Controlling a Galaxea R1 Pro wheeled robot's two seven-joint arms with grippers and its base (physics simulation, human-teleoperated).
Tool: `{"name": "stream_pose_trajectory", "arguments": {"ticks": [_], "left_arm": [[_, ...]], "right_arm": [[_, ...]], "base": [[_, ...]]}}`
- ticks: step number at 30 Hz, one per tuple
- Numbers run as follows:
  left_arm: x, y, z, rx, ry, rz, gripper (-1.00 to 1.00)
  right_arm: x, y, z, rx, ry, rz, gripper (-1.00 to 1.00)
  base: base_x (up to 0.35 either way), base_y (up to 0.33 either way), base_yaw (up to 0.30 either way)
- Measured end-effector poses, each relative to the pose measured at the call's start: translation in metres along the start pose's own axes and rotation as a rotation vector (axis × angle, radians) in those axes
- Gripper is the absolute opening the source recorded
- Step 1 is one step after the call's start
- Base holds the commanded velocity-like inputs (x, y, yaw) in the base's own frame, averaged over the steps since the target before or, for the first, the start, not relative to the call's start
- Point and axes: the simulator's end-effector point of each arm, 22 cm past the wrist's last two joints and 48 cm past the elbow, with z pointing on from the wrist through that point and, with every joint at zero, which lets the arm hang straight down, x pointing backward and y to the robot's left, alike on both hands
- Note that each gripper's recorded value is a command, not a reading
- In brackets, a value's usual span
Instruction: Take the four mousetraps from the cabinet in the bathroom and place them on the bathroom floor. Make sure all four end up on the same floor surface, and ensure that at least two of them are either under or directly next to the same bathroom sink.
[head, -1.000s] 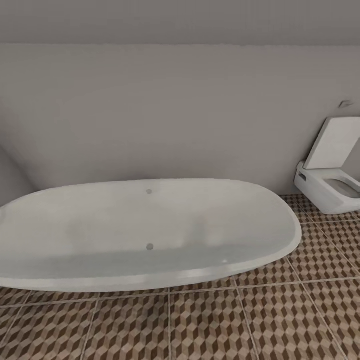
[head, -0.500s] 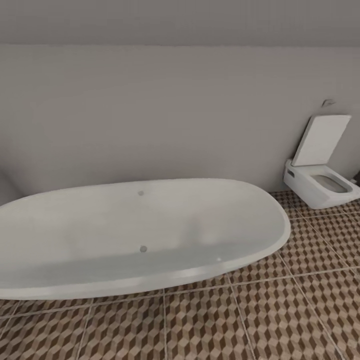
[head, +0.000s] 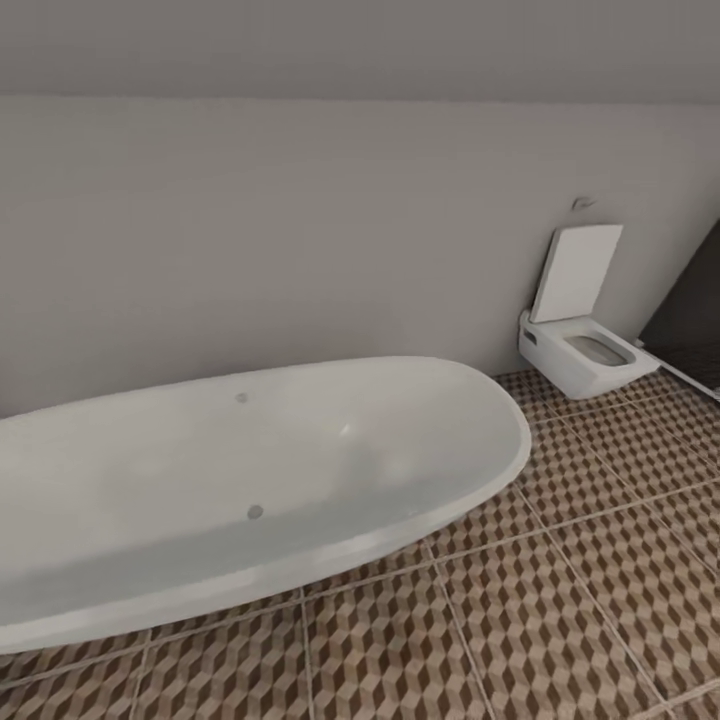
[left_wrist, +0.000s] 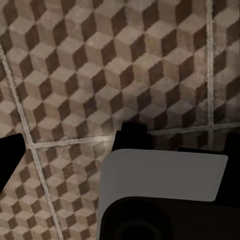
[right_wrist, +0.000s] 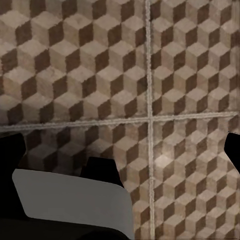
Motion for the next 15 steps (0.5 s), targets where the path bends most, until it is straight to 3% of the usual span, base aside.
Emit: {"name": "stream_pose_trajectory", "arguments": {"ticks": [15], "left_arm": [[-0.0079,0.0029,-0.0026,-0.004,-0.018,-0.002,1.00]], "right_arm": [[-0.0066,-0.0024,-0.0010,0.005,-0.016,0.000,1.00]], "base": [[0.000,0.000,-0.242]]}}
